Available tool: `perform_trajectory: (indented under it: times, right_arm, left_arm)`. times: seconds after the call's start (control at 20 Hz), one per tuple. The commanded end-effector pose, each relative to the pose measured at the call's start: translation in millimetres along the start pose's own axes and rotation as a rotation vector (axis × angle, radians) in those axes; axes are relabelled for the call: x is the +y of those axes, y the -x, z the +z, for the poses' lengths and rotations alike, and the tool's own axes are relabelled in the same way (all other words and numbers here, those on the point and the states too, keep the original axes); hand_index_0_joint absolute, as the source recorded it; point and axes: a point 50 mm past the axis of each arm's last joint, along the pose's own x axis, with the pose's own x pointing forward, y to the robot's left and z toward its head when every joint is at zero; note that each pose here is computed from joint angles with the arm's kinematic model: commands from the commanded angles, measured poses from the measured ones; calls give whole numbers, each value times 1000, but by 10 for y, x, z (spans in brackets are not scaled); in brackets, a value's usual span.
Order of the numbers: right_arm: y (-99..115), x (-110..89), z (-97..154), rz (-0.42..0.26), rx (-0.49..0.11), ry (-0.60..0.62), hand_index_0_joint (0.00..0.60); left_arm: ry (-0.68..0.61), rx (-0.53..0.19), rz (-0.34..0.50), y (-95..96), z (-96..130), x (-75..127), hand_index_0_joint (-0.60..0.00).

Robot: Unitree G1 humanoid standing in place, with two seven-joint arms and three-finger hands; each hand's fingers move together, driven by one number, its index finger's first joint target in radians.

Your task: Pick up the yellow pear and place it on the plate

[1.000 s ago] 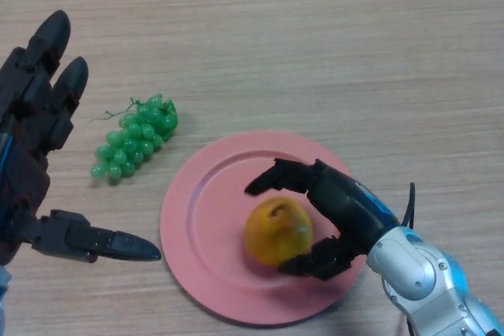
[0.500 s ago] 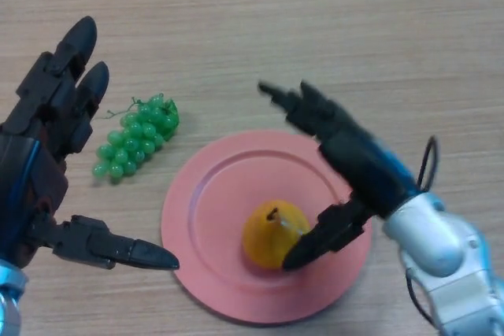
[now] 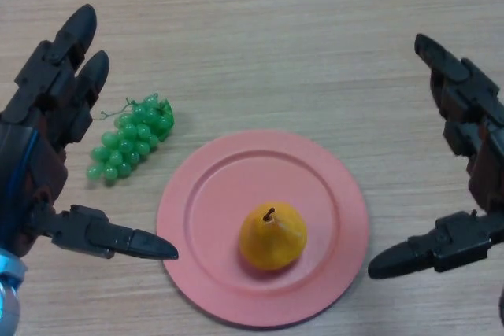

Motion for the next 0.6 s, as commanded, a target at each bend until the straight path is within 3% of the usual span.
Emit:
perform_trajectory:
  times: [0.05,0.2,0.35,0.6]
  right_arm:
    - [76,-117,299,-65,-197,56,0]
    - [61,-86,308,-63,-229,103,0]
    - [54,-111,327,-54,-246,109,0]
    - [60,-116,285,-46,-247,85,0]
  left_arm:
    - [-91,-190,27,-21,286,116,0]
    - [-101,-151,26,-27,293,149,0]
    - [-81,-173,77,-52,297,215,0]
    - [-109,-179,67,-66,283,163,0]
